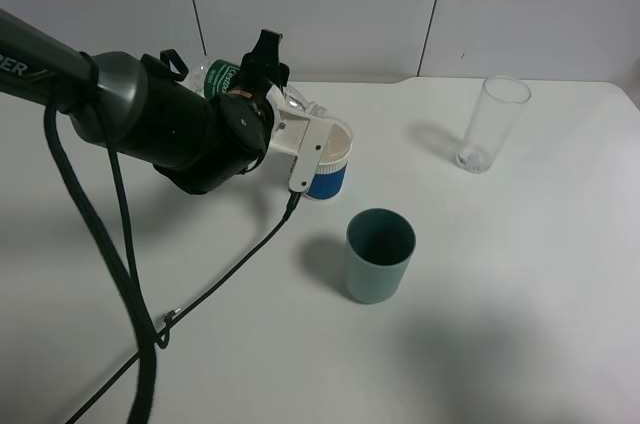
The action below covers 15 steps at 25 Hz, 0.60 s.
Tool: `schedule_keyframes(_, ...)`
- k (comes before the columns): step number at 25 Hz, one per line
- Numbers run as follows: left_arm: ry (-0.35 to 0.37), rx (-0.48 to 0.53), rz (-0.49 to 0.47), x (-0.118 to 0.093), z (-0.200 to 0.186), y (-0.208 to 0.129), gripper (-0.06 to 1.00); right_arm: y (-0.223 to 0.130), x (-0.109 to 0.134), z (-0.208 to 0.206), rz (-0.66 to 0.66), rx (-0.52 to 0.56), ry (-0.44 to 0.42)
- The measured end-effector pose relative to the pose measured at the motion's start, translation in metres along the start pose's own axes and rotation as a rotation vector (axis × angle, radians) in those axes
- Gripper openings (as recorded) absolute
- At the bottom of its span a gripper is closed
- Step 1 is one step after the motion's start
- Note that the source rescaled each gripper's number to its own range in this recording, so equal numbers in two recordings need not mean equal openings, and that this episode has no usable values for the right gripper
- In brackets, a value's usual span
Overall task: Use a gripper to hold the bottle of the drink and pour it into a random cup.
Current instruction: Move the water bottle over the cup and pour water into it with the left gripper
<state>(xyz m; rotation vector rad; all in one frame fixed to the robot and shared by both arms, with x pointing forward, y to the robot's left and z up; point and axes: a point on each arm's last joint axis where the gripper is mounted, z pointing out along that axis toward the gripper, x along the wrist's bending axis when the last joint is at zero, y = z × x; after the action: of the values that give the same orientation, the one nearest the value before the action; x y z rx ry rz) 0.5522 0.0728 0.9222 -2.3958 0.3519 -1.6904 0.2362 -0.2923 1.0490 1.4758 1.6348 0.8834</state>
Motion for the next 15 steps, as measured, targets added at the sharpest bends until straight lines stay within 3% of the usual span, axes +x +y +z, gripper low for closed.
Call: schedule_keyframes(15,0.022,0.002,0.043,0.002,0.0,-0.0002,0.01,0.0,0.0,0.0,0.0,0.0,0.0)
